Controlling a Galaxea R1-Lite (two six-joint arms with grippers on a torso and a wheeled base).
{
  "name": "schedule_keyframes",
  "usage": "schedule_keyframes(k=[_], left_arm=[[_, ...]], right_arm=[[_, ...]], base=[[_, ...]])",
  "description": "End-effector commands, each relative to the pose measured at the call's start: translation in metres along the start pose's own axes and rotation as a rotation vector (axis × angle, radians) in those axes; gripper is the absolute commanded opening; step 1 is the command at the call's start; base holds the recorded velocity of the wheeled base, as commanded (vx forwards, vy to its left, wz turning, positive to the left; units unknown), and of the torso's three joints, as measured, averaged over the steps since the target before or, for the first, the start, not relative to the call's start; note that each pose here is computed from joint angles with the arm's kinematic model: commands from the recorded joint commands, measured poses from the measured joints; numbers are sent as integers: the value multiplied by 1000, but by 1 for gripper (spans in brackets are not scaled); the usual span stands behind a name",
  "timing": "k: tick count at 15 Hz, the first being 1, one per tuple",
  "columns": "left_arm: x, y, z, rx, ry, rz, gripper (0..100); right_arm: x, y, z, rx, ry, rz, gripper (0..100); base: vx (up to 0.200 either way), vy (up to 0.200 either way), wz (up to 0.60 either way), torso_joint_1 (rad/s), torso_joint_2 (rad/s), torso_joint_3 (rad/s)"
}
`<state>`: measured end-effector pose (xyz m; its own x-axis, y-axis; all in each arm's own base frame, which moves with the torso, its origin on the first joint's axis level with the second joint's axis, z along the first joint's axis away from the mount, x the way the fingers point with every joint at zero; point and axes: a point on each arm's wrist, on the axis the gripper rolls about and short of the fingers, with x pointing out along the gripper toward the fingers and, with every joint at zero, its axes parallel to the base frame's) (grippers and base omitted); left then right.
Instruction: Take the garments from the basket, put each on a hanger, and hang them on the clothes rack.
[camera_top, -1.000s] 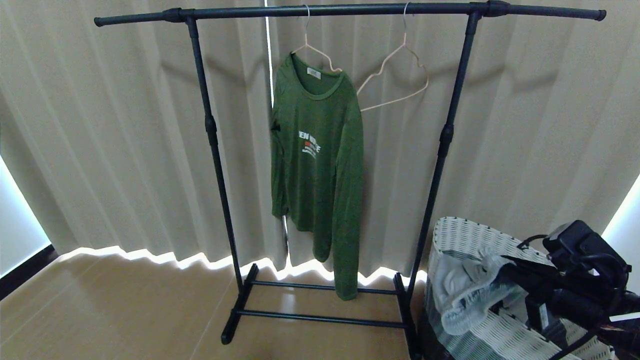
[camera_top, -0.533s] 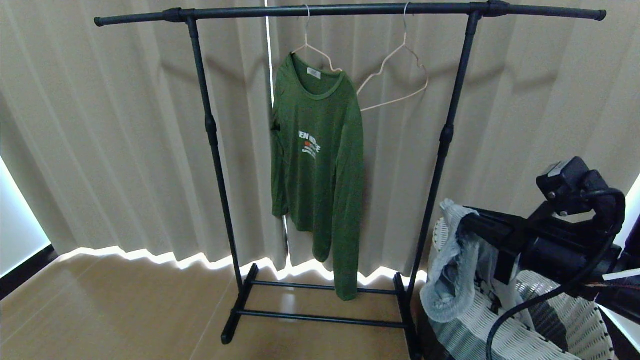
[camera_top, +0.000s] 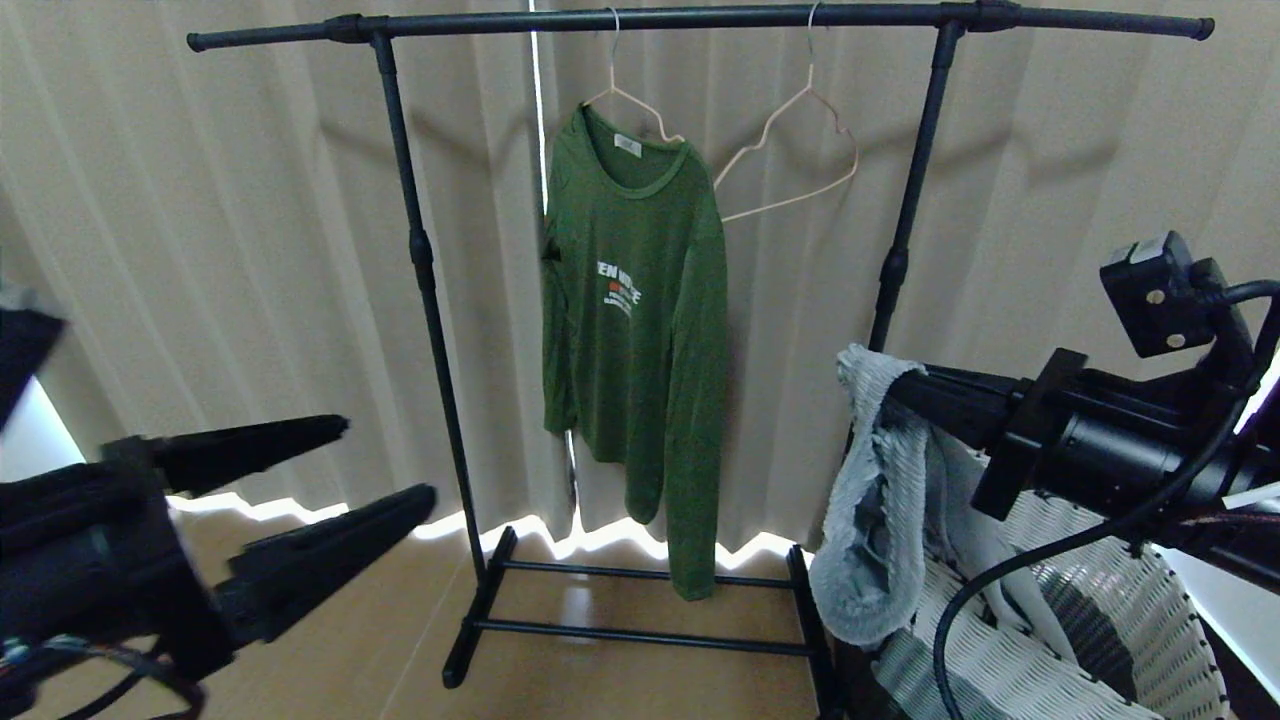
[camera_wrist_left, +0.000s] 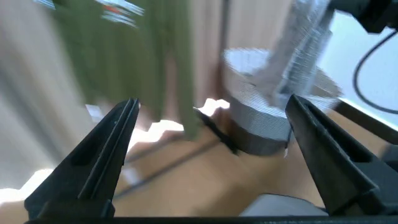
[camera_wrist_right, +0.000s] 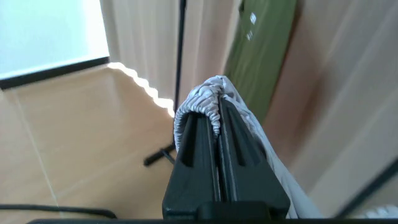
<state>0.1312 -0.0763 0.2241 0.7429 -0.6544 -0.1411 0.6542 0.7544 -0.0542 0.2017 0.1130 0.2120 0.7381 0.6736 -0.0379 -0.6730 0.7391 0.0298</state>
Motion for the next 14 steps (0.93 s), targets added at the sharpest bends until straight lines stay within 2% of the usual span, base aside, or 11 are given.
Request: schedule_keyframes(k=[1,3,5,7,9,11,14], left_arm=[[87,-21,-32,-28,176,-85,100],[110,-34,-45,-37,210,-134,100],[138,-58,-65,-93,267,-204,100],[162,-75,-86,-130,306,-189,100],[174,-82,-98,-134,323,-172,100],[181,-85,-103,-172,302,-178,100],[196,-80,-112,-181,268,-137,100]], right_arm=[[6,5,4,-3,-13,40,0],[10,12,7,-5,-24,80,0],[15,21,16,-13,-53,119,0],[17,29,22,20,-72,153,0],[19,37,26,50,-82,190,0],[21,41,30,49,-92,208,0],[22,46,35,58,-108,233,0]], base=[[0,0,0,0,0,0],[0,0,0,0,0,0],[0,0,0,0,0,0],[0,0,0,0,0,0],[0,0,0,0,0,0],[0,0,0,0,0,0],[0,0,0,0,0,0]])
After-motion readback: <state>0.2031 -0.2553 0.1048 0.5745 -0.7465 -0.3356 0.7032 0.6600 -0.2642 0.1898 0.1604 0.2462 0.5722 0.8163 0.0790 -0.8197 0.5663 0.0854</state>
